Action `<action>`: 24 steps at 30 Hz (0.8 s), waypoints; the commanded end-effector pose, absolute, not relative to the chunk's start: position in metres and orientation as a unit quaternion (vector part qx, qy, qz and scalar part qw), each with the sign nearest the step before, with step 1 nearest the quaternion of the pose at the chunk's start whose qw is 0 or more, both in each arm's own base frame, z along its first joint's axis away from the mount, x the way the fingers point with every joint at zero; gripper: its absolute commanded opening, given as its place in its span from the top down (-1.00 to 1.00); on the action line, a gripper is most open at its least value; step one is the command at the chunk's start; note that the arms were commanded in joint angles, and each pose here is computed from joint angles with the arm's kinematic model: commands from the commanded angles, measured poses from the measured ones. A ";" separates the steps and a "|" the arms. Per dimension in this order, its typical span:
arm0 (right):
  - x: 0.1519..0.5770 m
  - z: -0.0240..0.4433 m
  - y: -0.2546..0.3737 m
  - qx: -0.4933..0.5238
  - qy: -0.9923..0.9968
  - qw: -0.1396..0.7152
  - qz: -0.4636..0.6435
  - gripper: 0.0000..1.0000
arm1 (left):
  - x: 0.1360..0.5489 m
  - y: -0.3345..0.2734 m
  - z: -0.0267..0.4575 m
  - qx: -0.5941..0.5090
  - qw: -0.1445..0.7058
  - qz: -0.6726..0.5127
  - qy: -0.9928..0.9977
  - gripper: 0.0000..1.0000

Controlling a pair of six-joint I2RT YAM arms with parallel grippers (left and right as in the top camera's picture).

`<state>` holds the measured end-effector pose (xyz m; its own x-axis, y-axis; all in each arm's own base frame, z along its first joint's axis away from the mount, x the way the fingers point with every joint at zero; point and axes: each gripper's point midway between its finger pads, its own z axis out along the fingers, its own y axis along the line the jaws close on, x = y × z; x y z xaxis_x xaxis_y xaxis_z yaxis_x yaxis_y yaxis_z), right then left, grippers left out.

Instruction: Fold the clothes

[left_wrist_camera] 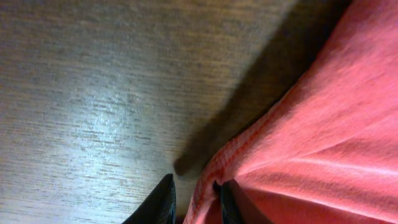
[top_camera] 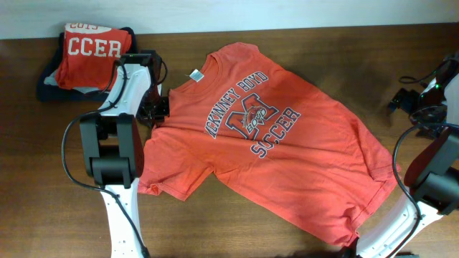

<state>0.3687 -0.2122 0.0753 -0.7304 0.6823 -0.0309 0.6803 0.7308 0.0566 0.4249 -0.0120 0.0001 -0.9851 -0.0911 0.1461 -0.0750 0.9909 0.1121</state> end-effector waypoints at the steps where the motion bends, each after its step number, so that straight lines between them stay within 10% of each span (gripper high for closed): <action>1: 0.367 0.079 -0.214 0.369 0.929 0.027 0.016 -0.97 | 0.398 0.004 -0.036 0.050 0.140 -0.085 -0.985 0.50; 6: 0.367 0.079 -0.214 0.369 0.929 0.027 0.016 -0.97 | 0.415 0.006 -0.024 0.055 0.114 -0.082 -0.989 0.50; 13: 0.367 0.079 -0.214 0.369 0.929 0.027 0.016 -0.97 | 0.453 0.011 0.031 0.067 0.051 -0.075 -0.994 -0.16; 17: 0.367 0.079 -0.214 0.369 0.929 0.027 0.016 -0.97 | 0.475 0.010 0.060 0.072 0.003 -0.066 -0.995 -0.93; 24: 0.367 0.079 -0.214 0.369 0.929 0.027 0.016 -0.96 | 0.510 0.008 0.072 0.075 -0.069 -0.057 -0.993 -0.98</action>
